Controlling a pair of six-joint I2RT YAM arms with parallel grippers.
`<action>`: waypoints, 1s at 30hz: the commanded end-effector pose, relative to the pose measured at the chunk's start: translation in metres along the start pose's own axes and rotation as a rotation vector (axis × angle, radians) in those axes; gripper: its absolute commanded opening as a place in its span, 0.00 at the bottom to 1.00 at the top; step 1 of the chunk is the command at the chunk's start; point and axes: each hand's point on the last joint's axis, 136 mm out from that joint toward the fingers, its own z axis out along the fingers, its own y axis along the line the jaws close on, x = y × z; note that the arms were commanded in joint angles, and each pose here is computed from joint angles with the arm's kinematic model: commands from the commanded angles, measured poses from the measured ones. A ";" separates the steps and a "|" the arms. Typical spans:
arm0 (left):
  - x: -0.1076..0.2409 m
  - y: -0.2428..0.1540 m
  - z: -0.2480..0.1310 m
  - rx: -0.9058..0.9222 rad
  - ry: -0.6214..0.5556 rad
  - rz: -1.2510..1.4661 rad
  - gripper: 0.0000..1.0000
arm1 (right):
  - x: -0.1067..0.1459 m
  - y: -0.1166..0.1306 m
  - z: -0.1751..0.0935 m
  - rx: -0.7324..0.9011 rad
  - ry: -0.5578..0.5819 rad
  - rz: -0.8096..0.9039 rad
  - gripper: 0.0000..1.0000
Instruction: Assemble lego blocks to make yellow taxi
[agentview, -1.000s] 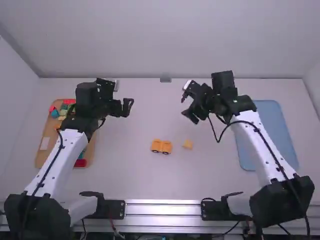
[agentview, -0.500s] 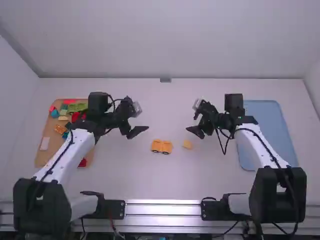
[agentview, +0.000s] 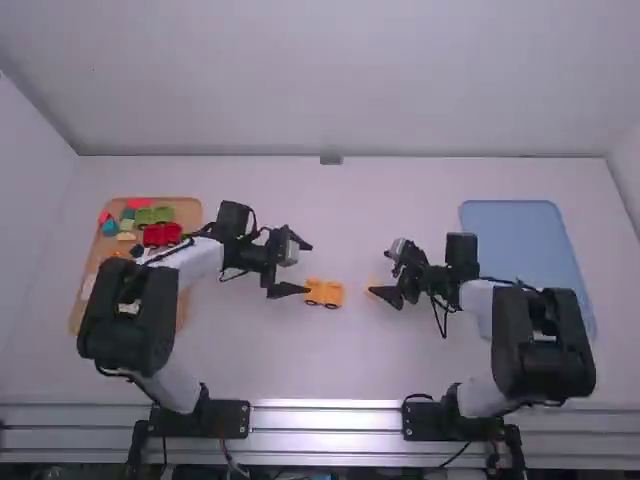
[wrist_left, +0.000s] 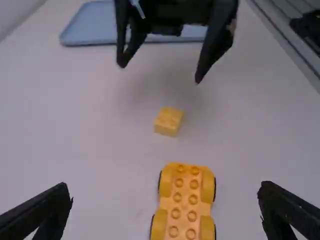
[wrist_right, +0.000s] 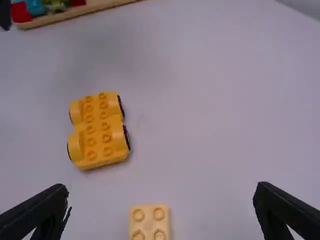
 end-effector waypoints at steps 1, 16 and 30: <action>-0.005 -0.010 0.007 0.041 -0.051 0.064 0.99 | 0.019 0.006 0.007 -0.035 0.005 0.057 0.98; -0.013 0.008 0.008 -0.005 -0.070 0.003 0.99 | 0.073 0.013 0.022 -0.063 0.091 -0.009 0.45; 0.016 0.001 0.015 -0.020 0.026 -0.062 0.99 | 0.073 0.015 0.022 -0.069 0.089 -0.024 0.28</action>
